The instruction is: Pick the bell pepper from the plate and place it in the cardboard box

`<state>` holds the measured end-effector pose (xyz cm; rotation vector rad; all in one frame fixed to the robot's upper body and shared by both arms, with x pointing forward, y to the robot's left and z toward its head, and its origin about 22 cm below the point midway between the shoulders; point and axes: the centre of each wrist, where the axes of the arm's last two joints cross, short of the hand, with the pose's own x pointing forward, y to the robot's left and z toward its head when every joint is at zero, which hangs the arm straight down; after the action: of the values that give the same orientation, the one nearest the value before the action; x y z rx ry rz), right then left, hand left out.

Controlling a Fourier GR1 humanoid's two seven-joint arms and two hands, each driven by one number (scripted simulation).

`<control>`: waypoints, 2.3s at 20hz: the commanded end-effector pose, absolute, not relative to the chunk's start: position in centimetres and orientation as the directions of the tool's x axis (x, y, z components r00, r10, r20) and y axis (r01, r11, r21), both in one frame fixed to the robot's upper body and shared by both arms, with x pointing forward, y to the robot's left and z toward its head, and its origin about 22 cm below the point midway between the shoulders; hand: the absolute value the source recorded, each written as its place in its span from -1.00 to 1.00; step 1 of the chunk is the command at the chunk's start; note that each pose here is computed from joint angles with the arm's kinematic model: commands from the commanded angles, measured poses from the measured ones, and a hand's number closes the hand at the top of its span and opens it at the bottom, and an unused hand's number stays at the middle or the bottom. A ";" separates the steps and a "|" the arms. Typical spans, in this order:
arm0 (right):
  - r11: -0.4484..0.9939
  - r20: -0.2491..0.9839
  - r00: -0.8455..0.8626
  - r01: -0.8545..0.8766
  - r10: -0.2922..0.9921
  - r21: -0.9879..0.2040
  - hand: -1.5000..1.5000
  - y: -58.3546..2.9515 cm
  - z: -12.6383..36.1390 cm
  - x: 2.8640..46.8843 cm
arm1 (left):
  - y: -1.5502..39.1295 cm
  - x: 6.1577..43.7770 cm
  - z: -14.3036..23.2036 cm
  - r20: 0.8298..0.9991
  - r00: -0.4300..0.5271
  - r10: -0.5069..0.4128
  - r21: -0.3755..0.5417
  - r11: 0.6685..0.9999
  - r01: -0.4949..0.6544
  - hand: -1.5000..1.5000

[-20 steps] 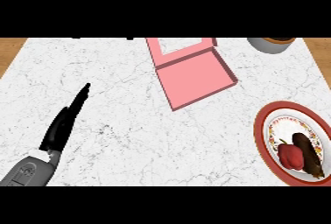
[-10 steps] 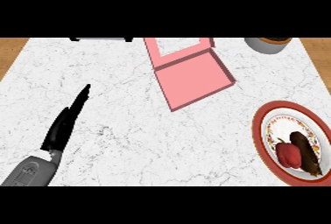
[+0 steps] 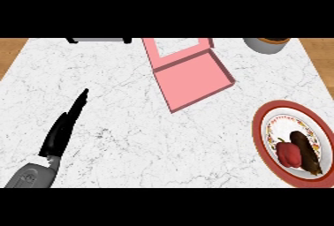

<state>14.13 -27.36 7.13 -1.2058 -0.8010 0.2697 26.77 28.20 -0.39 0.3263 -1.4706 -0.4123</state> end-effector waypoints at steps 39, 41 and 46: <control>0.421 0.347 0.717 0.082 0.605 -0.904 1.00 -29.0 -0.1 21.3 | 29.3 28.3 0.6 0.883 0.042 -0.468 0.463 0.882 0.092 0.00; 0.289 0.275 0.686 0.097 0.674 -0.952 1.00 -28.5 -2.2 22.6 | 29.4 25.8 0.5 0.887 0.046 -0.459 0.454 0.887 0.086 0.00; 0.186 0.244 0.671 0.158 0.700 -0.970 1.00 -30.3 -1.6 21.6 | 29.0 26.0 -2.1 0.888 0.055 -0.456 0.451 0.889 0.082 0.00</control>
<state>21.86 -29.30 -0.97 -1.2573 -0.7865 0.4135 27.13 28.68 -0.37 0.3156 -1.4712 -0.4174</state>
